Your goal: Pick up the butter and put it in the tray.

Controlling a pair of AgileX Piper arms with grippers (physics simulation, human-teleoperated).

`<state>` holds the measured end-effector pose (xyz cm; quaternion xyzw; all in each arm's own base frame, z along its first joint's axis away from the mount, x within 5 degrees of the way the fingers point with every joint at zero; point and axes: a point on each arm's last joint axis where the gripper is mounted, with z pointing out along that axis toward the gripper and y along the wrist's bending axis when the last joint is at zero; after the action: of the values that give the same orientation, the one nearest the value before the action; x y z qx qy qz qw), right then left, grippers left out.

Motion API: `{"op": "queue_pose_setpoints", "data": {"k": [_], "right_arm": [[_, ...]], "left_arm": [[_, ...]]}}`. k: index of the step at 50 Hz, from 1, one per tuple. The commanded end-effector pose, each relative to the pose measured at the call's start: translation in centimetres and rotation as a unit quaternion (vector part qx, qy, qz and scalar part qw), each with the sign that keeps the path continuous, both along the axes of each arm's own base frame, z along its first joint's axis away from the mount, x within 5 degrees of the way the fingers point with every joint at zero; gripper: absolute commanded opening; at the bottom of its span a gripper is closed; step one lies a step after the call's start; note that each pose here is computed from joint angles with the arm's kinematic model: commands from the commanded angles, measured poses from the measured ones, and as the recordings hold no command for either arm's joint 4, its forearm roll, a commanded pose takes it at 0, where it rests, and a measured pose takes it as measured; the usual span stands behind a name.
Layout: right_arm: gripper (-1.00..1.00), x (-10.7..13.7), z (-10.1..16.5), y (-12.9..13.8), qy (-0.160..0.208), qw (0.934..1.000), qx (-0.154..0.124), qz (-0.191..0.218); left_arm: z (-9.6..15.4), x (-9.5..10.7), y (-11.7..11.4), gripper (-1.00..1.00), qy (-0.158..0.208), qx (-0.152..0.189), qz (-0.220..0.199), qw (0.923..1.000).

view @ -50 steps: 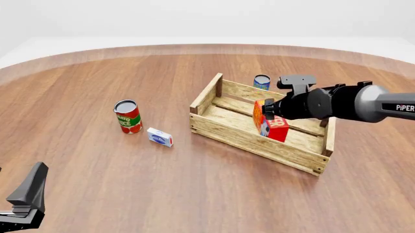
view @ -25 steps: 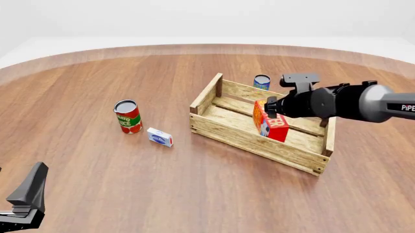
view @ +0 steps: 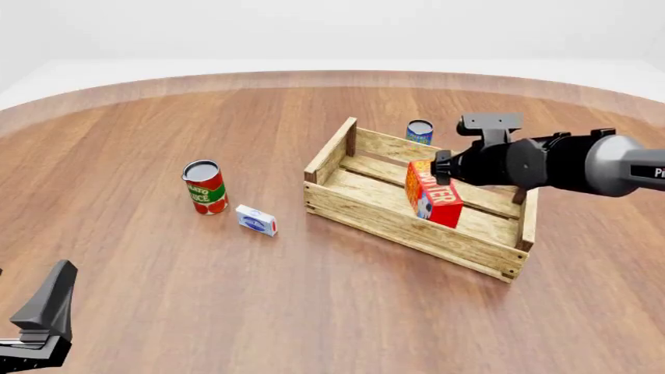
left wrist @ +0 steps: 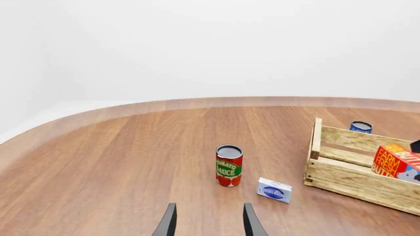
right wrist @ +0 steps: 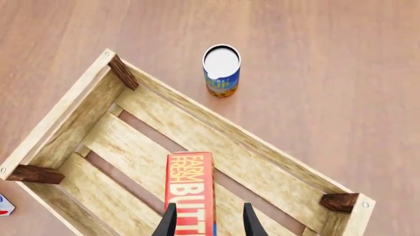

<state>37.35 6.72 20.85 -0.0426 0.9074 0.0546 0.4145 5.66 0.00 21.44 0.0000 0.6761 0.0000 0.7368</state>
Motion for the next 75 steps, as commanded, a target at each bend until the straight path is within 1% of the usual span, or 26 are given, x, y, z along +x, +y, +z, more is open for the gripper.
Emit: {"op": "queue_pose_setpoints", "data": {"k": [1, 26, 75], "right_arm": [[1.0, 0.0, 0.2, -0.6, -0.007, 0.9999, 0.001, -0.008], [1.0, 0.1, 0.7, -2.1, -0.021, 0.9994, 0.004, -0.029], [1.0, 0.0, 1.4, -4.4, -0.043, 0.9974, 0.004, -0.058]], "left_arm": [[0.0, 0.0, 0.0, 1.0, 0.0, 0.0, 0.0, 1.0], [0.0, 0.0, 0.0, 1.0, 0.0, 0.0, 0.0, 1.0], [0.0, 0.0, 0.0, 1.0, 0.0, 0.0, 0.0, 1.0]]}}
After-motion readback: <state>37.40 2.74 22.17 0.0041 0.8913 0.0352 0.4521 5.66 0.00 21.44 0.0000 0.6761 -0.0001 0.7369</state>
